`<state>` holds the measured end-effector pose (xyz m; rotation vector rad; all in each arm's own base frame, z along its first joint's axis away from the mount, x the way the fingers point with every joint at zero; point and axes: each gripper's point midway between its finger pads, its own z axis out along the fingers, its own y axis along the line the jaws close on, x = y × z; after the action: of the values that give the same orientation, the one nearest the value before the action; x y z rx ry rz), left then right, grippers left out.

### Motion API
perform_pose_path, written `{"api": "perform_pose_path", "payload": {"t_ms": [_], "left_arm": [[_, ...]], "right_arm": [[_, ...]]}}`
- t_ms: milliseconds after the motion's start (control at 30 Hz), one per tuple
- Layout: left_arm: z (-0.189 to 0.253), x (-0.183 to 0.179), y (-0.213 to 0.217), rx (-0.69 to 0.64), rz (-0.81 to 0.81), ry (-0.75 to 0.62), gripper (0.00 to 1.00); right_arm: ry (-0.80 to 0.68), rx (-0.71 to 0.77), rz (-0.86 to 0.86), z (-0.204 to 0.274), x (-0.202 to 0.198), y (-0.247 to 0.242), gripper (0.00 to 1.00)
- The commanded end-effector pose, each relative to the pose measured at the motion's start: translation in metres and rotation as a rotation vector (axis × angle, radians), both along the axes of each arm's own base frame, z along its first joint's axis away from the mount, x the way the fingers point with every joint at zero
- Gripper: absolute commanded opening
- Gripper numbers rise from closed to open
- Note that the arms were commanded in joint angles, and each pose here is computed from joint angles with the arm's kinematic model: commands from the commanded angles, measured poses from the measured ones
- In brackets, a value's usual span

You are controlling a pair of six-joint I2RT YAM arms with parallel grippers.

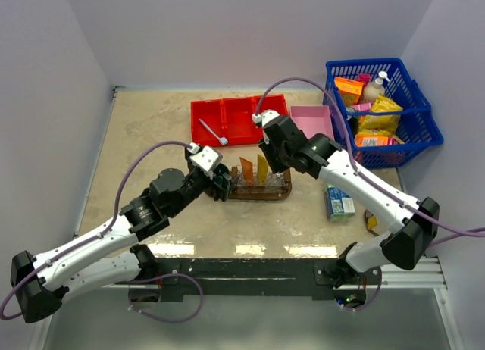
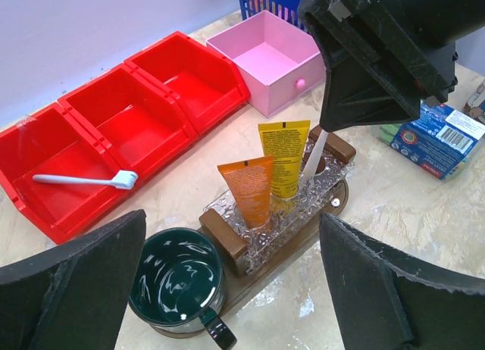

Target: Prepare toiletry sets of a toothbrush and toothpaste on the tray

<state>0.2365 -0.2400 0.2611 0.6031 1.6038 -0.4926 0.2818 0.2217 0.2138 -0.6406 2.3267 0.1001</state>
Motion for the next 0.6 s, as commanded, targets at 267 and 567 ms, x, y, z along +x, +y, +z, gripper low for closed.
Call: {"api": "perform_pose_path", "payload": {"t_ms": [267,567], "left_arm": [[0.018,0.002,-0.003,-0.036,-0.006,-0.036,1.0],[0.019,0.002,-0.004,-0.037,-0.009,-0.037,1.0]], "right_arm": [[-0.042,0.046,-0.028,0.007,-0.002,-0.007,0.09],[-0.048,0.075,-0.042,0.012,-0.006,-0.008,0.31]]}}
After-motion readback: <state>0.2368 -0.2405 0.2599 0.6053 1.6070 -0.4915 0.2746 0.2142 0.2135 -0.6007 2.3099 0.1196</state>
